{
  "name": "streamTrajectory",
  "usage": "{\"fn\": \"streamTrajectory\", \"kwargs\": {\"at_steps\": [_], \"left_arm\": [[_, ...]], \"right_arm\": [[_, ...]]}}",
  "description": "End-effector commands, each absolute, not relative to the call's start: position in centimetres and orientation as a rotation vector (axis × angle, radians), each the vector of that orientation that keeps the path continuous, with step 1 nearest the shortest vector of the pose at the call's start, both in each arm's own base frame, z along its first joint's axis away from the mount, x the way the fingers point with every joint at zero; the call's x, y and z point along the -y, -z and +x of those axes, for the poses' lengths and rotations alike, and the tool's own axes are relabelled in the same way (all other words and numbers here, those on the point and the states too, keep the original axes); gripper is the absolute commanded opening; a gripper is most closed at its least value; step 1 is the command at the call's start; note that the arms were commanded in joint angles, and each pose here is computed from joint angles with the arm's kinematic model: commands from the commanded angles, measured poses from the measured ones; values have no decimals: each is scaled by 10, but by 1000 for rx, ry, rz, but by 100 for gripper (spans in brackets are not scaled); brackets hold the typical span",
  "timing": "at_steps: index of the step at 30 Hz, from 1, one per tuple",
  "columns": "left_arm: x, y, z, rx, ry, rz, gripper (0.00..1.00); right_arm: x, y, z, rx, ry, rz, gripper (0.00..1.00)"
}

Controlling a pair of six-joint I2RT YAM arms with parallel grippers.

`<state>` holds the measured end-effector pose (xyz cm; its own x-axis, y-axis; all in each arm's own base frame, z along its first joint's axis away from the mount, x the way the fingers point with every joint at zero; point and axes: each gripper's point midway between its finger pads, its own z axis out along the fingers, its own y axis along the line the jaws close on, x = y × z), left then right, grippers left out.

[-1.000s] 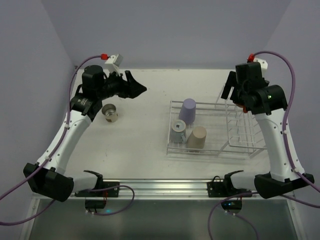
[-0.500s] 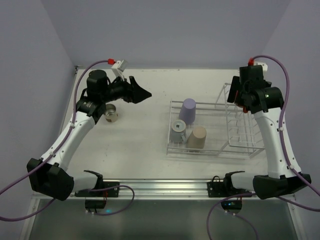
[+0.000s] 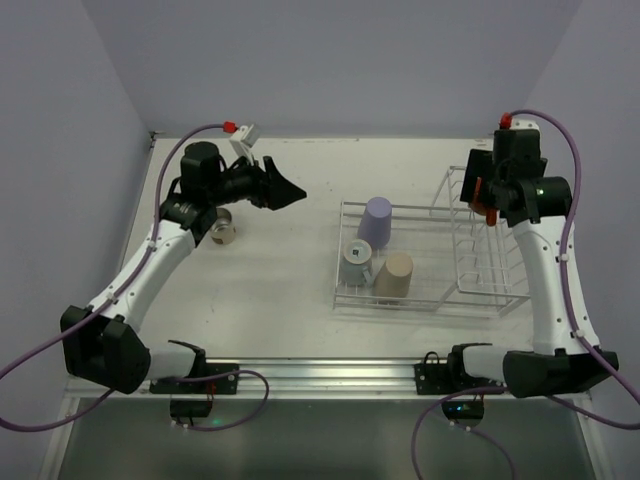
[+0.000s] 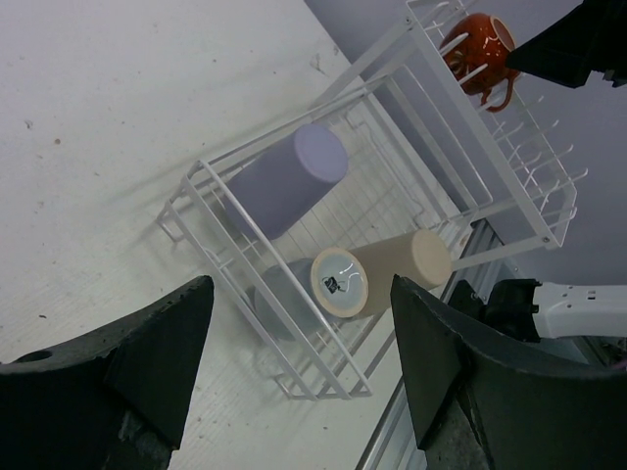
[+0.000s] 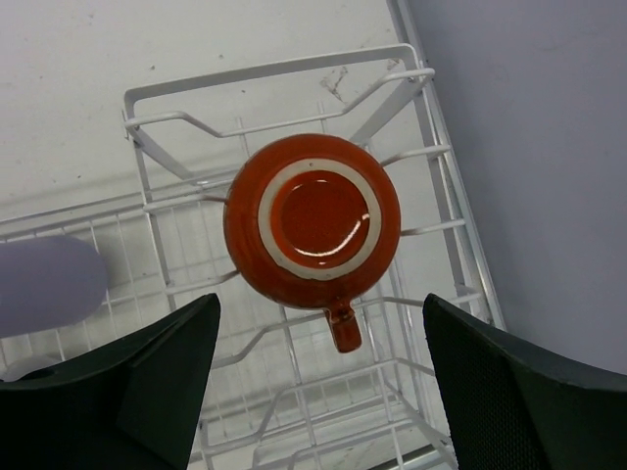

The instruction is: Unload the cups from the dish rack

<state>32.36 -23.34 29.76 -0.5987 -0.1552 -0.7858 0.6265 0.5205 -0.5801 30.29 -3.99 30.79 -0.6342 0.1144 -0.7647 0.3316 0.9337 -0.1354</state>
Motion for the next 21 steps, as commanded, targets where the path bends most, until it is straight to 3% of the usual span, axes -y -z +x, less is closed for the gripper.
{"fn": "streamTrajectory", "kwargs": {"at_steps": [1, 13, 21], "left_arm": [[239, -301, 322, -1872, 1192, 432, 77], [246, -285, 328, -1884, 1233, 453, 77], [262, -308, 337, -1750, 1384, 415, 77]], "right_arm": [[37, -316, 319, -2217, 279, 251, 86], [33, -313, 328, -2243, 207, 166, 85], [38, -322, 319, -2240, 260, 87, 88]]}}
